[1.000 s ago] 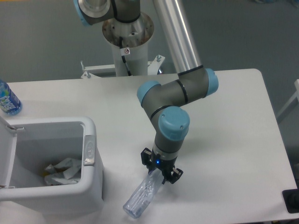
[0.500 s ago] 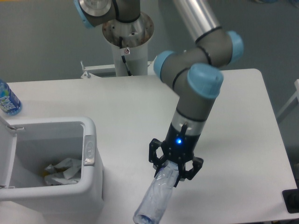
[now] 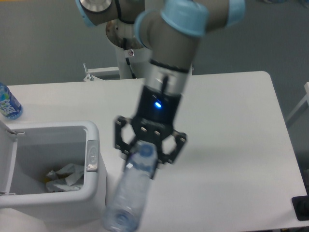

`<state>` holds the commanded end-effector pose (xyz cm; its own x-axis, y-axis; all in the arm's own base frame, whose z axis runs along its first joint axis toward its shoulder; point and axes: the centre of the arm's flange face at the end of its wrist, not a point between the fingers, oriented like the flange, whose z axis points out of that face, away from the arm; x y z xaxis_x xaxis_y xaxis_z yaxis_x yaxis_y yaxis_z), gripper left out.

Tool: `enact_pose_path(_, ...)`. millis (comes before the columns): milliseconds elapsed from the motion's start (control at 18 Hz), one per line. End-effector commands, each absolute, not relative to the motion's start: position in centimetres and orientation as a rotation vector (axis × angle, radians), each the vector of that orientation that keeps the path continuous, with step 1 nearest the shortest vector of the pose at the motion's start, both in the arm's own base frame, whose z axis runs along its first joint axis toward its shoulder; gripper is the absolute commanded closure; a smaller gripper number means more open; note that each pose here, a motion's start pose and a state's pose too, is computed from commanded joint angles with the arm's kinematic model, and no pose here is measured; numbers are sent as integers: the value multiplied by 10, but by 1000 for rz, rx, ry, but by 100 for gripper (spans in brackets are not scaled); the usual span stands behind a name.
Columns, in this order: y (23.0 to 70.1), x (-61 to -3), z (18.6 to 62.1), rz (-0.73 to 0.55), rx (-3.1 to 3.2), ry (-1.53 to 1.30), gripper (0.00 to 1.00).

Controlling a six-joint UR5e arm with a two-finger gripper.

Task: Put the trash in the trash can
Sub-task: 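Lift the bottle and carry it over the trash bin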

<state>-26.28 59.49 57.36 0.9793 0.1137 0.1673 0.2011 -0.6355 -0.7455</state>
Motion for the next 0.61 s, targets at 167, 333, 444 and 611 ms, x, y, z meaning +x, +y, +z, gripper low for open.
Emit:
enact_pose_path(167, 606, -219, 561, -189, -2294, -168, 40)
enact_pose_path(333, 612, -199, 536, -232, -2333, -142, 40)
enact_pose_path(444, 615, -189, 525, -249, -2351, -119, 33)
enact_pose_path(611, 617, -188, 516, -262, -2364, -122, 28)
